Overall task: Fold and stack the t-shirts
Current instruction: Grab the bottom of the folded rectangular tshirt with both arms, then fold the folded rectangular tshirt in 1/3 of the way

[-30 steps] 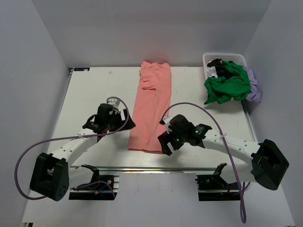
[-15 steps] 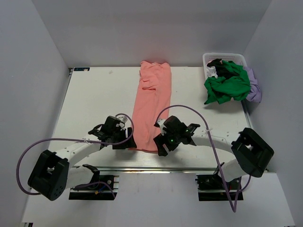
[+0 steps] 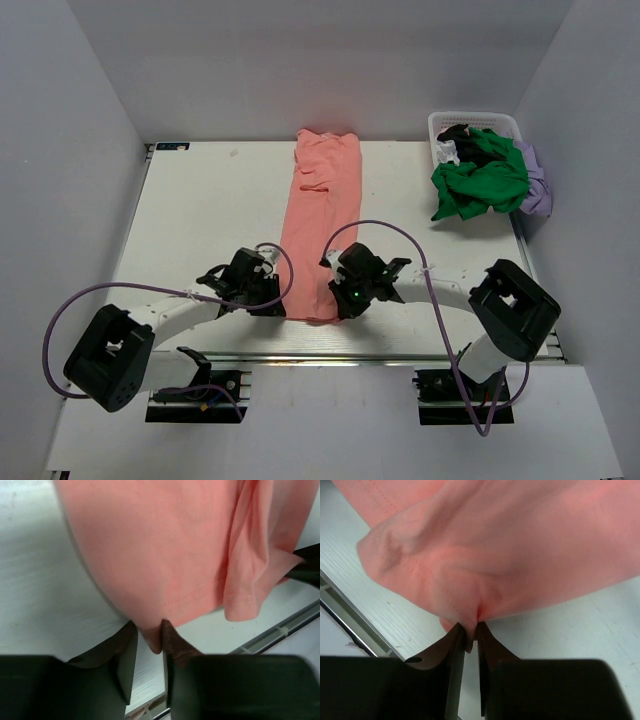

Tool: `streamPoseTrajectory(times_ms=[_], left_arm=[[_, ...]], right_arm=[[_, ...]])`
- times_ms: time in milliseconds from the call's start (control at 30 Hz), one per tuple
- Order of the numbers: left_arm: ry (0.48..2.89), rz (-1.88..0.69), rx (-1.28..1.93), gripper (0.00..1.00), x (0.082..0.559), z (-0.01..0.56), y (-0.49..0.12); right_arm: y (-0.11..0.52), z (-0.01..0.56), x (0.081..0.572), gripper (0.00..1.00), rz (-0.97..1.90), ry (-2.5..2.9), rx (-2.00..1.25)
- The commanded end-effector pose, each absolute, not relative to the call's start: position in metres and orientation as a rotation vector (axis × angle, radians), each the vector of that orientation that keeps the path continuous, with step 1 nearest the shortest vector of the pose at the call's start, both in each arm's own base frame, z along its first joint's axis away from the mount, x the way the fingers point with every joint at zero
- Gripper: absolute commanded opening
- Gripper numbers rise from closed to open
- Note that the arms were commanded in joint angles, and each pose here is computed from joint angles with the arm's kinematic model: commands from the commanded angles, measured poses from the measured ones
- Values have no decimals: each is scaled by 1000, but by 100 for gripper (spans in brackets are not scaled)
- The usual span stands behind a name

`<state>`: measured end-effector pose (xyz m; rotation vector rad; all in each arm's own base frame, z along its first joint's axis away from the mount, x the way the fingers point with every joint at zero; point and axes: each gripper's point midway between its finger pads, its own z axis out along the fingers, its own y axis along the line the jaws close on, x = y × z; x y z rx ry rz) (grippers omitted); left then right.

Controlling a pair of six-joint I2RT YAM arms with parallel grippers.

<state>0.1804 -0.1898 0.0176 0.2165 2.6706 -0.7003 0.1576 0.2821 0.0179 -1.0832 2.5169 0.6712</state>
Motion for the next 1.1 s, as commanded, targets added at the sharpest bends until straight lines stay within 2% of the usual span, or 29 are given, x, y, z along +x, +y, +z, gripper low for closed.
streamPoseTrajectory(times_ms=[0,33,67,133,167,200,400,633,800,933,1067], left_arm=[[2776,-689,258,31,149,7,-180],[2781,-706,247,31,148,8,-182],[2783,-721,238,22,146,11,-183],[2785,-766,246,14,140,16,-187],[2779,-777,244,4,137,20,-189],[2771,-805,253,0,136,23,-191],[2765,-932,275,0,131,50,-207],[2699,-869,147,0,183,75,-223],[2580,-773,139,0,238,106,-235],[2562,-578,104,0,277,113,-223],[2522,-538,61,0,312,115,-216]], right_arm=[[284,21,151,7,687,2539,-1122],[283,21,149,4,696,2550,-1120],[279,21,142,2,717,2564,-1122],[277,31,134,0,757,2562,-1110],[271,28,127,0,757,2590,-1109],[271,31,124,0,778,2590,-1113],[263,47,110,0,803,2628,-1133],[263,51,162,0,527,2648,-1034],[282,70,197,0,535,2599,-988],[280,78,239,0,490,2600,-885],[273,86,275,0,485,2603,-784]])
